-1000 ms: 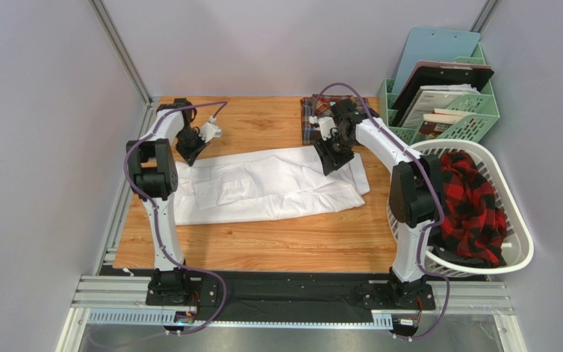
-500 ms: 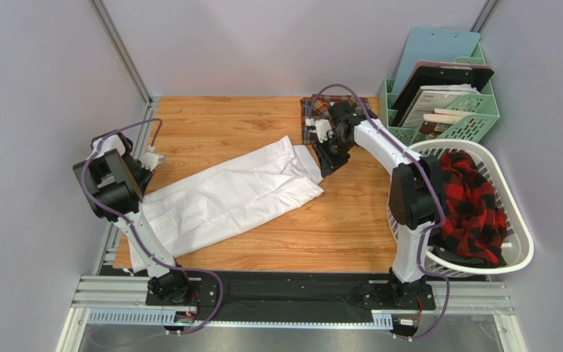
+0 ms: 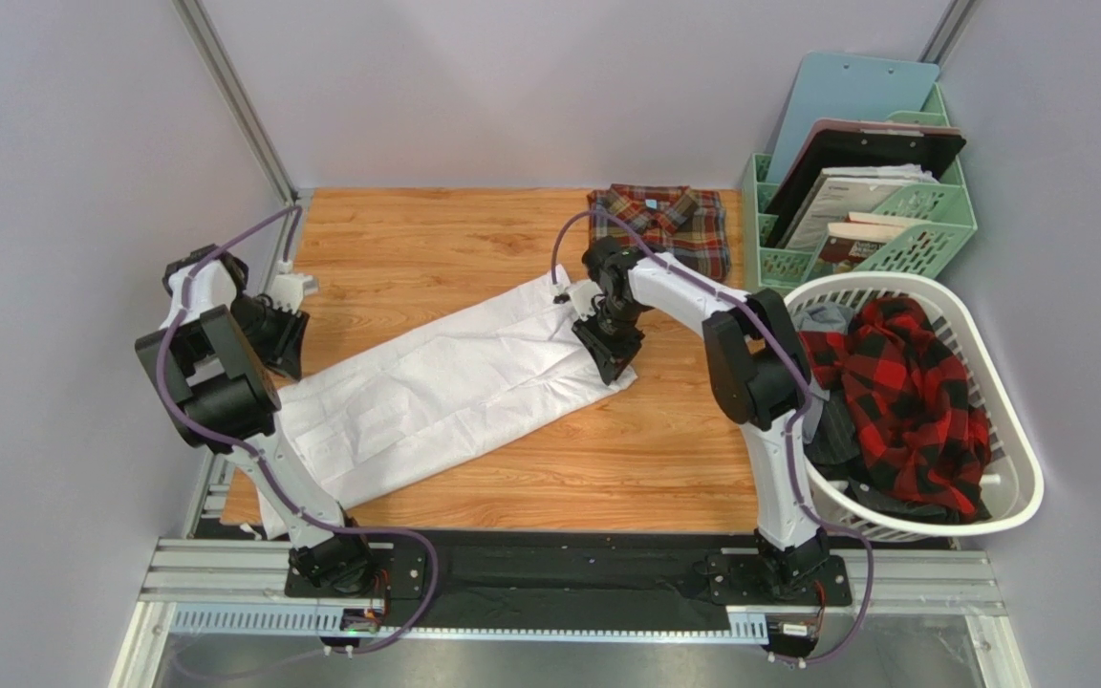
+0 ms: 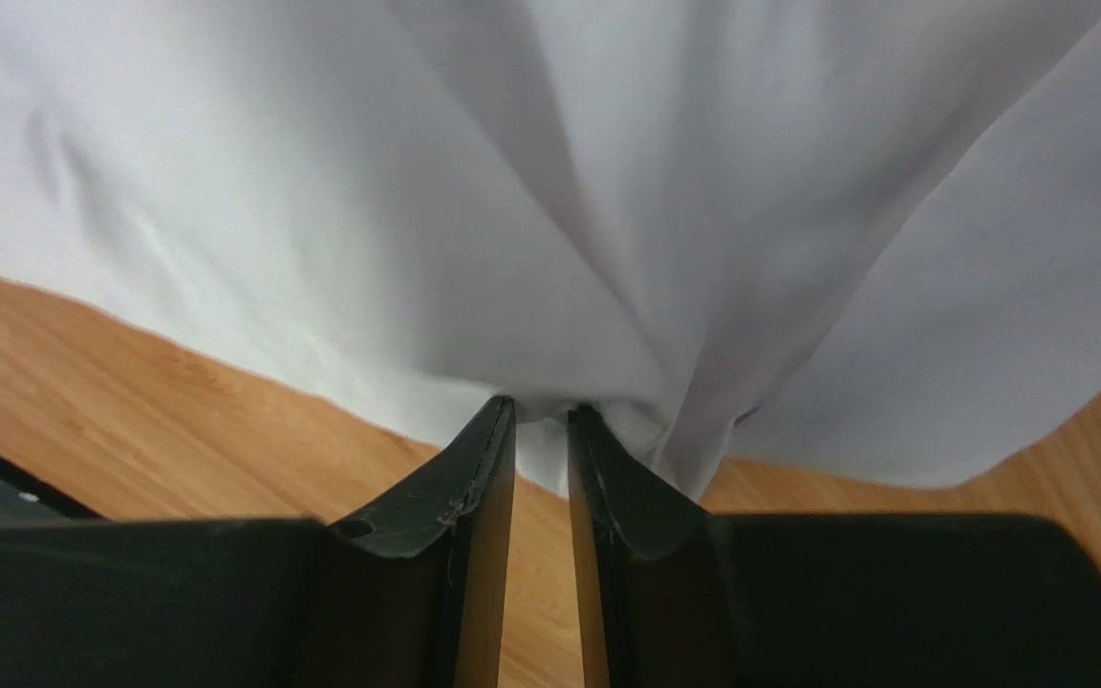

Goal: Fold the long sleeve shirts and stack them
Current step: Fold the shirt

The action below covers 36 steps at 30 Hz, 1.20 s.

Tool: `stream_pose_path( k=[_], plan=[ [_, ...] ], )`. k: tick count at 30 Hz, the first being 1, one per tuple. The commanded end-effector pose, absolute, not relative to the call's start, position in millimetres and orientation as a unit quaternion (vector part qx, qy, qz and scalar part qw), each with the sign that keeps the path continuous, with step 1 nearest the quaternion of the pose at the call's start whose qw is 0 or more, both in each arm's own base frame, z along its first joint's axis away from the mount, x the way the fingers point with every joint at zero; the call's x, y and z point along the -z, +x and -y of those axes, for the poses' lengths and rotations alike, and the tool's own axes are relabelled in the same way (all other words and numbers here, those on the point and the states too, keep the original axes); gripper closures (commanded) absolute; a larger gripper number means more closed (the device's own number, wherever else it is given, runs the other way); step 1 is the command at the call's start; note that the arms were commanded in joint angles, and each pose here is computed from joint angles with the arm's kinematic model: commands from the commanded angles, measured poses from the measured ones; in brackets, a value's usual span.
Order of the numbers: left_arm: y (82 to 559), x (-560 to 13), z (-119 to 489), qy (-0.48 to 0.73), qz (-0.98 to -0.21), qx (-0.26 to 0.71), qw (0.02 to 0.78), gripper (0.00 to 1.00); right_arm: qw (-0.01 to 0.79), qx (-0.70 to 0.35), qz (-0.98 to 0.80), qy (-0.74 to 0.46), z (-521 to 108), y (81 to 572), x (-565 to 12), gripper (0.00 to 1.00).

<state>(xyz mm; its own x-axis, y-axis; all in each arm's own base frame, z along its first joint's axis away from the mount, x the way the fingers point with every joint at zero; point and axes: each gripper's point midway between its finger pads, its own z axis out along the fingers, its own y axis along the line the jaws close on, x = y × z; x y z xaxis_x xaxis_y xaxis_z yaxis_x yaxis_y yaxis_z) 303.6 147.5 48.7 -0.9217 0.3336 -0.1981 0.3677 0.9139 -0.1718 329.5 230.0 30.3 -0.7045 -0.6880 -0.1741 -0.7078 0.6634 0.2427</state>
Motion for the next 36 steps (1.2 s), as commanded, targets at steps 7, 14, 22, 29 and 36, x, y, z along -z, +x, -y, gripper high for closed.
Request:
stream_pose_path(
  k=[7, 14, 22, 29, 36],
  plan=[
    [340.1, -103.7, -135.8, 0.162, -0.961, 0.101, 0.202, 0.58, 0.090, -0.050, -0.899, -0.427, -245.4, 402.9, -2.0, 0.76],
    [341.7, -104.1, -126.9, 0.157, -0.958, 0.124, 0.207, 0.58, 0.225, 0.049, -0.872, -0.431, -263.5, 505.3, -7.9, 0.78],
    [327.2, -103.7, -116.3, 0.184, -0.956, 0.116, 0.195, 0.58, 0.402, 0.170, -0.808, -0.395, -259.9, 618.1, -37.7, 0.69],
    [318.1, -106.7, -102.5, 0.196, -0.950, 0.127, 0.207, 0.58, 0.475, -0.069, -0.792, -0.377, -319.9, 559.4, -163.9, 0.55],
    [321.4, -110.5, -94.8, 0.189, -0.948, 0.135, 0.218, 0.58, 0.348, -0.182, -0.817, -0.422, -367.0, 450.4, -140.3, 0.60]
  ],
)
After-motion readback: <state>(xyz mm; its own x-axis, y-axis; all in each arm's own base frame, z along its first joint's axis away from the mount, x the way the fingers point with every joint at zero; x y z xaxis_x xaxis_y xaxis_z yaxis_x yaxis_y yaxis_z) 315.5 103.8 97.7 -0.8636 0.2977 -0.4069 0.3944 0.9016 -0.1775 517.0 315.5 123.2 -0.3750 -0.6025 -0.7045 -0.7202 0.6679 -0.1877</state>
